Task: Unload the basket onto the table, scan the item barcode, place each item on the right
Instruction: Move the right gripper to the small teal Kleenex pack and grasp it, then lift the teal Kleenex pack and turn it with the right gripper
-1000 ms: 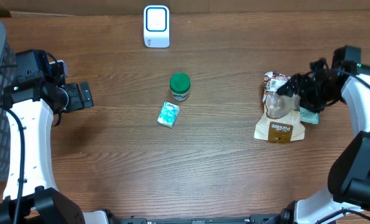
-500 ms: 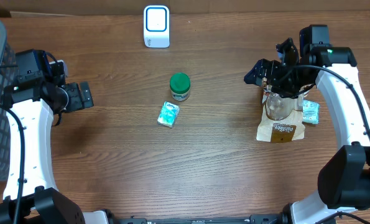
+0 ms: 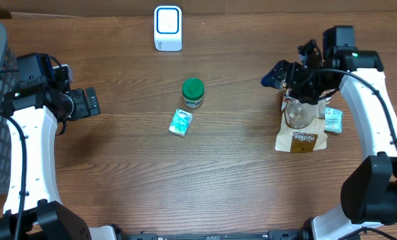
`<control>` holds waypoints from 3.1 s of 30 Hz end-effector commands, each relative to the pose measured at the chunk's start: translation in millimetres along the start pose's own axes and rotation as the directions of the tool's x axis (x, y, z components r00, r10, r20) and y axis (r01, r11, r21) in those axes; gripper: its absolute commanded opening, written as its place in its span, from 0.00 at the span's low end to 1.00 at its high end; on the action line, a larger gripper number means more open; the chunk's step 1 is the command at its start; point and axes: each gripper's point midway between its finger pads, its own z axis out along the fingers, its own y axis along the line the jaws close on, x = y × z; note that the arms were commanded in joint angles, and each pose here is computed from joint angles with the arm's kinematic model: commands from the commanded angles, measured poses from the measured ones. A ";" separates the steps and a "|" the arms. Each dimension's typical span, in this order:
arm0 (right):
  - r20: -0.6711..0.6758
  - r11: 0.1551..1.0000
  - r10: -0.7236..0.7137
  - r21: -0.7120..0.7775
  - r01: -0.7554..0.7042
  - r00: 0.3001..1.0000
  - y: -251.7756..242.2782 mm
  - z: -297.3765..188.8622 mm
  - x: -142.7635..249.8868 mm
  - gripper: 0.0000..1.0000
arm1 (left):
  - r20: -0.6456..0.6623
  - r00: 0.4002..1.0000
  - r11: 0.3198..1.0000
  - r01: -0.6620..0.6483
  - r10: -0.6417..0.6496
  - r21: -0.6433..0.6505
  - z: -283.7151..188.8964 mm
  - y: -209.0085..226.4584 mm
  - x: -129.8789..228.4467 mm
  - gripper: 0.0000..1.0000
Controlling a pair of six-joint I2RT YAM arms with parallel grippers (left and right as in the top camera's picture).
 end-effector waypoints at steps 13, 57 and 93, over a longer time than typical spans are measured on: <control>-0.111 1.000 0.024 -0.014 -0.026 0.994 85.4 104.8 73.6 0.77 | 0.008 1.000 1.000 0.006 -0.006 0.007 -1.6 -1.4 -3.0 1.00; 0.039 0.989 -0.010 0.148 0.004 0.999 120.6 238.4 142.0 0.33 | 0.008 1.000 1.000 0.006 -0.006 0.007 -1.6 -1.3 -2.9 0.99; -0.193 0.635 -0.394 -0.764 0.114 0.898 161.9 44.1 113.8 0.04 | 0.007 1.000 1.000 0.006 -0.006 0.007 -1.5 -1.4 -2.8 1.00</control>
